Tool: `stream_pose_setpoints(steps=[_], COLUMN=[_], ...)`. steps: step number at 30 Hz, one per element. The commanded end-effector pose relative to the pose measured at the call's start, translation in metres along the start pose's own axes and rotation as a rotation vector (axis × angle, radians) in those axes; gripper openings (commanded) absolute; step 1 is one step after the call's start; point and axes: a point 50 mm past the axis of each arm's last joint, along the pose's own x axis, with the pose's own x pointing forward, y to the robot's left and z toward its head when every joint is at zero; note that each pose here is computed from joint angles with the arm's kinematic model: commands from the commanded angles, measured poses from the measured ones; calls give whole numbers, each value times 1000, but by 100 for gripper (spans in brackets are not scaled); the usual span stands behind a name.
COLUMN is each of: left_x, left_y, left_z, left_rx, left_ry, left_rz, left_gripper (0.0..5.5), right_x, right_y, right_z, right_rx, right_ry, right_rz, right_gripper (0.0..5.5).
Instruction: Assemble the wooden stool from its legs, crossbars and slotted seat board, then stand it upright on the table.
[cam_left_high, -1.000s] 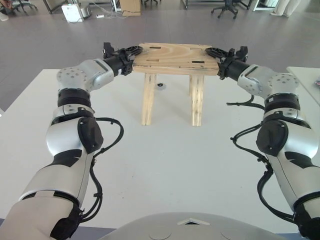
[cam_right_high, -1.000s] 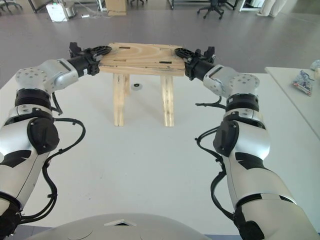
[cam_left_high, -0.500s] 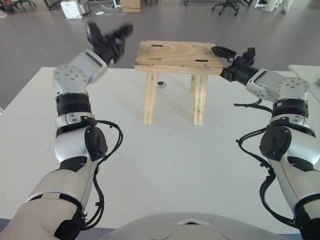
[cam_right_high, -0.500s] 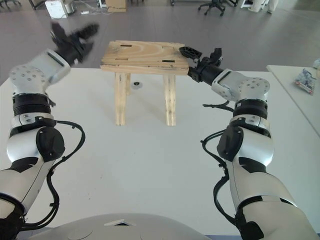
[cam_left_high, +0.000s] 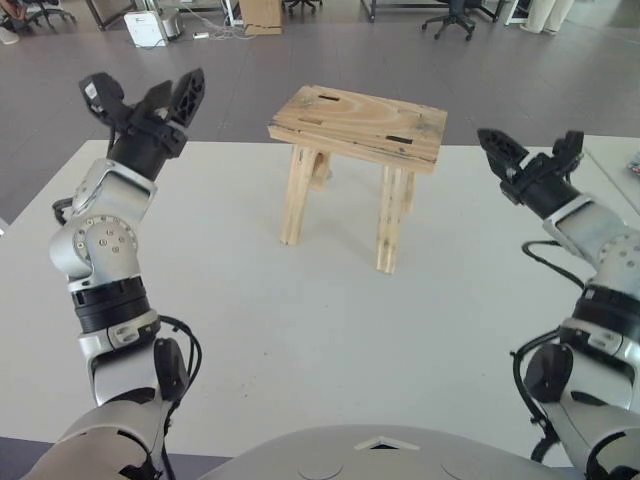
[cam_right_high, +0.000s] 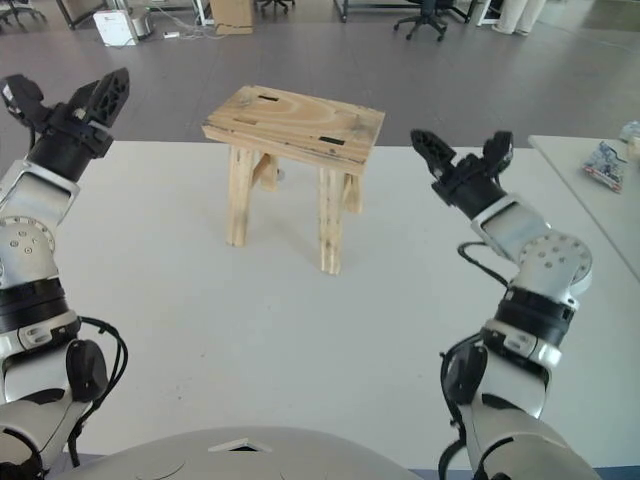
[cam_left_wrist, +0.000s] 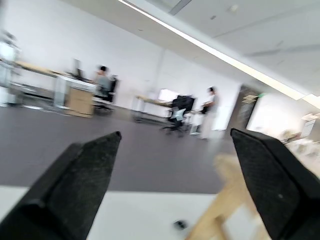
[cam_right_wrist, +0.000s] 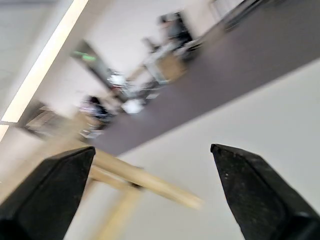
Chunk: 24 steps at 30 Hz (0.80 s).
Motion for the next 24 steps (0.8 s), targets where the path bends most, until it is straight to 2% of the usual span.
stream_pose_setpoints(steps=[1, 4, 6, 9, 13, 19, 24], left_x=[-21, -38, -48, -57, -61, -77, -83], left_y=[2, 2, 8, 6, 0, 3, 1], left_z=[-33, -57, -66, -76, -85, -112, -125], left_rx=[97, 99, 58, 114, 187, 286, 266], left_ry=[104, 171, 186, 211, 185, 258, 280], left_rz=[63, 84, 109, 112, 142, 179, 178], left_gripper=[406, 406, 406, 406, 406, 406, 406], right_x=[-8, -7, -6, -9, -11, -11, -14], right_y=[5, 12, 14, 14, 15, 18, 15], right_z=[-51, -82, -95, -108, -116, -121, -126], right_rx=[-341, -401, -412, -417, -466, -528, -544], right_ry=[5, -2, -14, -2, 6, 5, 9], right_rz=[-156, -213, -247, -271, -276, -260, -275], right_gripper=[431, 431, 431, 431, 431, 431, 431])
